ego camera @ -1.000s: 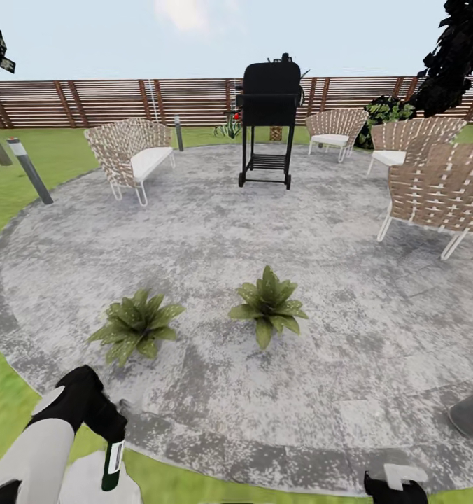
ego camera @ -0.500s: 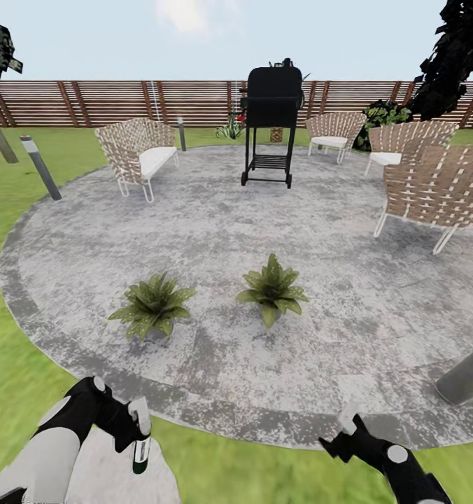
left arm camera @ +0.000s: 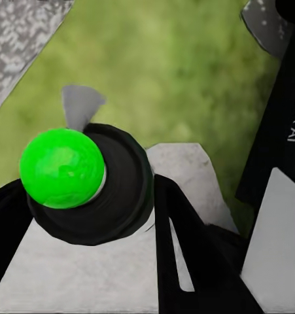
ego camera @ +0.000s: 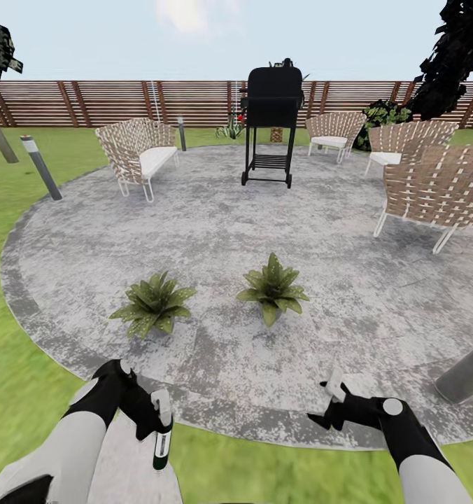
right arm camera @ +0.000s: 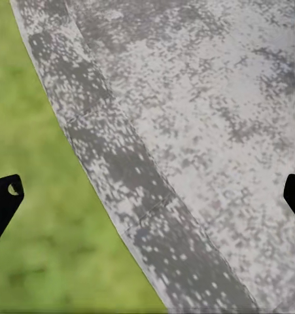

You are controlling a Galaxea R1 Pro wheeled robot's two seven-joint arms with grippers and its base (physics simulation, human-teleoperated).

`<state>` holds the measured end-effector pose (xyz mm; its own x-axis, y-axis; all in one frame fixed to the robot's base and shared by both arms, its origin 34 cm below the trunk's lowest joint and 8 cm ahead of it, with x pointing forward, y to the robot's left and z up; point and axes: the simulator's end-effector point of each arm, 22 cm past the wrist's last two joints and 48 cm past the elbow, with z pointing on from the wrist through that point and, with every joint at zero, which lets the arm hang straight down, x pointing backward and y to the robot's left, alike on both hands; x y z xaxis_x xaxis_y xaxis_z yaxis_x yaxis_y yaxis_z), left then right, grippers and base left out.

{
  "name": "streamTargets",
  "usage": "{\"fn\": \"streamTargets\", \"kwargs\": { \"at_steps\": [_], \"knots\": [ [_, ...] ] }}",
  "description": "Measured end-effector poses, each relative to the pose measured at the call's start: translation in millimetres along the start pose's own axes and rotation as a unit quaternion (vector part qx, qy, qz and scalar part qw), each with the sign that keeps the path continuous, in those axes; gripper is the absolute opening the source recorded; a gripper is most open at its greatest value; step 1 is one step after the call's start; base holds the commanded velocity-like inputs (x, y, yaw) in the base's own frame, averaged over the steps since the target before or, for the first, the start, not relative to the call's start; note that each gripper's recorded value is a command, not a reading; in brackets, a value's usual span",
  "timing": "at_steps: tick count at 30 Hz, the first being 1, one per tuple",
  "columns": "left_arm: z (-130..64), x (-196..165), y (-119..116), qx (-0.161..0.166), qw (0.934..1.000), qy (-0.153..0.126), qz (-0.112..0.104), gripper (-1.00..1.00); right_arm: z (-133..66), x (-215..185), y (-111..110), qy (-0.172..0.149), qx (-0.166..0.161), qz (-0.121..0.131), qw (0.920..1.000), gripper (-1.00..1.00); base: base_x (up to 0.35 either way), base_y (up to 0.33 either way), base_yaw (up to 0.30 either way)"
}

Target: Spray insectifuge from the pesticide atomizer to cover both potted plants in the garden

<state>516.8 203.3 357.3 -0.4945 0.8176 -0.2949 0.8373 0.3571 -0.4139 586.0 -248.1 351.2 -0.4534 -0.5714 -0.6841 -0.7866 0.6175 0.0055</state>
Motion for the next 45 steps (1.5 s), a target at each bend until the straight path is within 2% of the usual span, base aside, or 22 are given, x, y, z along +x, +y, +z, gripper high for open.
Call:
{"fn": "streamTargets", "kwargs": {
  "at_steps": [9, 17, 18, 19, 23, 30, 31, 35, 39, 41, 43, 45],
  "knots": [
    [-18.7, -38, 7, -0.013, 0.9994, 0.019, 0.025, -1.0, 0.4, -12, 6, 0.008, -0.021, -0.017, 0.9996, 1.0, 0.0, 0.0, 0.0],
    [-9.5, -54, 6, -0.031, 0.9979, 0.045, 0.036, -1.0, 12.4, -36, 16, 0.006, -0.026, -0.024, 0.9994, 1.0, 0.0, 0.0, 0.0],
    [-2.5, -62, 3, -0.048, 0.9874, 0.117, 0.095, -1.0, 22.2, -97, 21, 0.012, -0.026, -0.109, 0.9937, 1.0, 0.0, 0.0, 0.0],
    [1.6, -73, -3, -0.045, 0.9869, 0.115, 0.104, -1.0, 42.0, -162, 56, -0.031, -0.04, -0.137, 0.9893, 1.0, 0.0, 0.0, 0.0],
    [1.2, -74, -3, -0.047, 0.9869, 0.115, 0.103, -1.0, 32.8, -174, 41, -0.031, -0.014, -0.133, 0.9905, 1.0, 0.0, 0.0, 0.0],
    [1.8, -79, -4, -0.047, 0.987, 0.112, 0.105, -1.0, 29.6, -179, 28, -0.033, 0.012, -0.131, 0.9907, 1.0, 0.0, 0.0, 0.0],
    [1.4, -79, -3, -0.048, 0.987, 0.112, 0.105, -1.0, 29.6, -179, 28, -0.034, 0.014, -0.131, 0.9907, -1.0, 0.0, 0.0, 0.0],
    [0.3, -82, 3, -0.063, 0.9865, 0.106, 0.108, -1.0, 30.1, -180, 27, -0.035, 0.015, -0.13, 0.9908, -1.0, 0.0, 0.0, 0.0],
    [7.4, -100, 4, -0.075, 0.989, 0.06, 0.113, -1.0, 31.0, -179, 29, -0.034, 0.014, -0.129, 0.9909, -1.0, 0.0, 0.0, 0.0],
    [9.7, -110, 9, -0.089, 0.987, 0.039, 0.128, -1.0, 33.5, -185, 34, -0.035, 0.007, -0.143, 0.989, -1.0, 0.0, 0.0, 0.0],
    [10.9, -113, 11, -0.093, 0.9858, 0.032, 0.136, -1.0, 38.4, -193, 45, -0.035, -0.003, -0.165, 0.9856, -1.0, 0.0, 0.0, 0.0],
    [11.8, -113, 10, -0.094, 0.9856, 0.03, 0.138, -1.0, 40.7, -198, 48, -0.035, -0.003, -0.175, 0.9839, -1.0, 0.0, 0.0, 0.0]
  ]
}}
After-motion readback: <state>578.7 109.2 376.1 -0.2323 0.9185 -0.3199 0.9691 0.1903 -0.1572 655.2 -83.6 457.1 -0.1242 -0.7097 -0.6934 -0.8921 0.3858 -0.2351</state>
